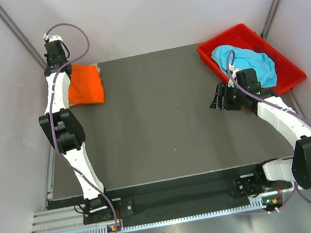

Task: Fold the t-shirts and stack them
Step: Neatly place the folded tshirt to the corner

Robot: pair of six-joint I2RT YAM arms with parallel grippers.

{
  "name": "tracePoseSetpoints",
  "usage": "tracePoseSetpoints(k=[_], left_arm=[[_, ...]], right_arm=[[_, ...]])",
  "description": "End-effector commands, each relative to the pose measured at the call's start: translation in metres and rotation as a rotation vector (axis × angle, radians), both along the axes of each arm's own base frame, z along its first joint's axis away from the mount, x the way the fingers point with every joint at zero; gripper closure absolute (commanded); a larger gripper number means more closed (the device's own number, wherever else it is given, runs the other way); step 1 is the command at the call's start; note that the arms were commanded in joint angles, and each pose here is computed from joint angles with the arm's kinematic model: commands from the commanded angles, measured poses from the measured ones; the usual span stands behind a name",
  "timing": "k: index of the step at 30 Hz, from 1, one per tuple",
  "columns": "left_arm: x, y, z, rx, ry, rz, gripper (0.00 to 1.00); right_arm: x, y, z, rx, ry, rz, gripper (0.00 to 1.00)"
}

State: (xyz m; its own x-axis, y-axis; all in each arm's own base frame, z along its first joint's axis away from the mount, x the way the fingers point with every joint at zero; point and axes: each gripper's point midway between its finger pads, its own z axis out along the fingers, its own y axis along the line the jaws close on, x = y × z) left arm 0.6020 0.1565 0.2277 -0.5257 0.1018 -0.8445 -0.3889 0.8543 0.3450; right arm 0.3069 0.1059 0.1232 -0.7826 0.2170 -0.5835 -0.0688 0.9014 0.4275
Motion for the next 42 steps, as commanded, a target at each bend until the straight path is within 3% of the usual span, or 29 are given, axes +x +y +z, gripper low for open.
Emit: tracePoseSetpoints(k=[1, 18, 19, 22, 23, 24, 25, 33, 36, 39, 42], left_arm=[[0.010, 0.019, 0.012, 0.012, -0.068, 0.066, 1.00], [0.028, 0.063, -0.023, 0.015, -0.107, 0.177, 0.98], [0.031, 0.063, -0.019, 0.015, -0.134, 0.174, 0.92], [0.034, 0.057, -0.009, -0.008, -0.166, 0.150, 0.60], [0.033, 0.052, -0.004, -0.024, -0.172, 0.138, 0.55], [0.030, 0.048, -0.006, -0.037, -0.163, 0.131, 0.29], [0.028, 0.037, 0.011, -0.048, -0.189, 0.106, 0.26], [0.003, -0.036, 0.006, -0.123, -0.122, -0.034, 0.25], [0.007, -0.074, -0.010, -0.255, -0.083, -0.177, 0.25], [0.013, -0.093, -0.024, -0.363, -0.068, -0.225, 0.26], [0.022, -0.091, -0.046, -0.371, -0.057, -0.192, 0.28]], right_arm=[[0.013, -0.005, 0.011, -0.014, -0.064, -0.010, 0.38], [0.016, -0.010, 0.006, -0.038, -0.048, -0.027, 0.38], [0.015, -0.011, 0.004, -0.042, -0.044, -0.028, 0.38], [0.015, -0.011, 0.003, -0.042, -0.039, -0.030, 0.38], [0.016, -0.011, 0.003, -0.044, -0.038, -0.031, 0.38], [0.016, -0.011, 0.003, -0.044, -0.035, -0.031, 0.38], [0.016, -0.010, 0.003, -0.041, -0.035, -0.031, 0.38], [0.011, -0.008, 0.007, -0.021, -0.043, -0.023, 0.38], [0.010, -0.006, 0.007, -0.014, -0.042, -0.015, 0.38], [0.009, -0.004, 0.006, -0.002, -0.042, -0.008, 0.37], [0.010, -0.001, 0.007, 0.011, -0.047, -0.002, 0.38]])
